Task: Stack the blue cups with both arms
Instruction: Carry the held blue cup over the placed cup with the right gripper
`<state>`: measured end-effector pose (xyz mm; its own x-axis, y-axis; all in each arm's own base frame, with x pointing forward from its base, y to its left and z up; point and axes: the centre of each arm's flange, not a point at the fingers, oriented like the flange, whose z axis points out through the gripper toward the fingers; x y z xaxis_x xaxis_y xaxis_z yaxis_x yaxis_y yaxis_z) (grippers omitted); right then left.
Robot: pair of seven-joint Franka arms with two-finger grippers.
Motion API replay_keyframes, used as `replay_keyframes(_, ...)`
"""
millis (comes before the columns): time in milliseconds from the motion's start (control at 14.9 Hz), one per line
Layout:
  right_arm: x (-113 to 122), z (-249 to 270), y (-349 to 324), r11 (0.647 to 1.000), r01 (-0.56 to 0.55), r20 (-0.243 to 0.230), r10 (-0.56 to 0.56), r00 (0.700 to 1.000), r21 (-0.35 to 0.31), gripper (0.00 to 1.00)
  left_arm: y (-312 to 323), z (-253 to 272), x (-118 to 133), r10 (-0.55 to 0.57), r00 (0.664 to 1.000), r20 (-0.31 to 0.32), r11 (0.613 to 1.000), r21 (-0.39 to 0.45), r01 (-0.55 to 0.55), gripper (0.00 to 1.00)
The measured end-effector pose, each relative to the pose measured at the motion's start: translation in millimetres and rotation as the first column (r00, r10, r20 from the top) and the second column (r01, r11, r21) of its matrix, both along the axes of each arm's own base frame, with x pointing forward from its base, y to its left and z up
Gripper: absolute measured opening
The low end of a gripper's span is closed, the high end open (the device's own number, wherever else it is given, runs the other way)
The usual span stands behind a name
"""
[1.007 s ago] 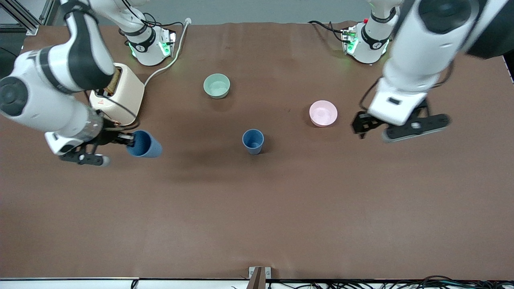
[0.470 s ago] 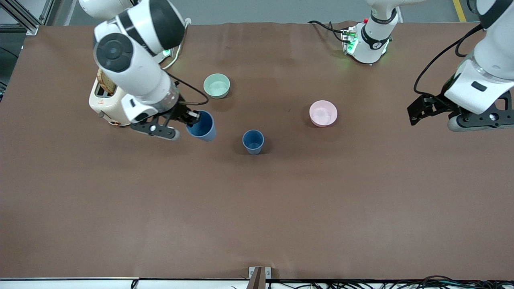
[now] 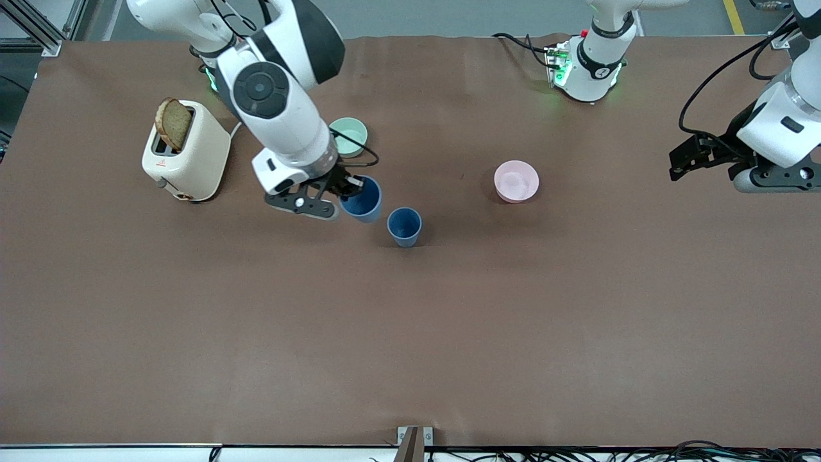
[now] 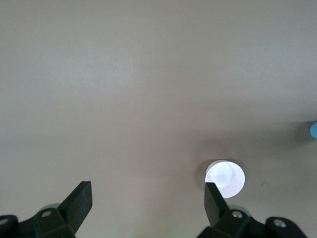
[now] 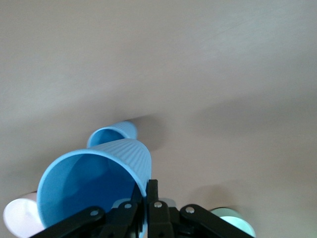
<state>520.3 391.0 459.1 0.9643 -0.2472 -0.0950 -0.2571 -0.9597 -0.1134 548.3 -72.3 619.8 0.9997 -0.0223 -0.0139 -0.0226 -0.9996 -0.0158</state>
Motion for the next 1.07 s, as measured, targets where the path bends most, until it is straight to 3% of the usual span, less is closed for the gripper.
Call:
replay_keyframes(403, -11, -43, 44, 0.999, -0.043, 0.02, 0.043, 0.999, 0.014, 0.04, -1, 5, -6, -0.038, 0.999, 0.012, 0.998, 0.043, 0.038, 1.0)
replay_keyframes(1074, -15, -90, 63, 0.998, -0.058, 0.036, 0.057, 0.998, 0.009, 0.06, -3, 11, -6, -0.015, 1.0, 0.022, 1.0, 0.006, 0.015, 1.0)
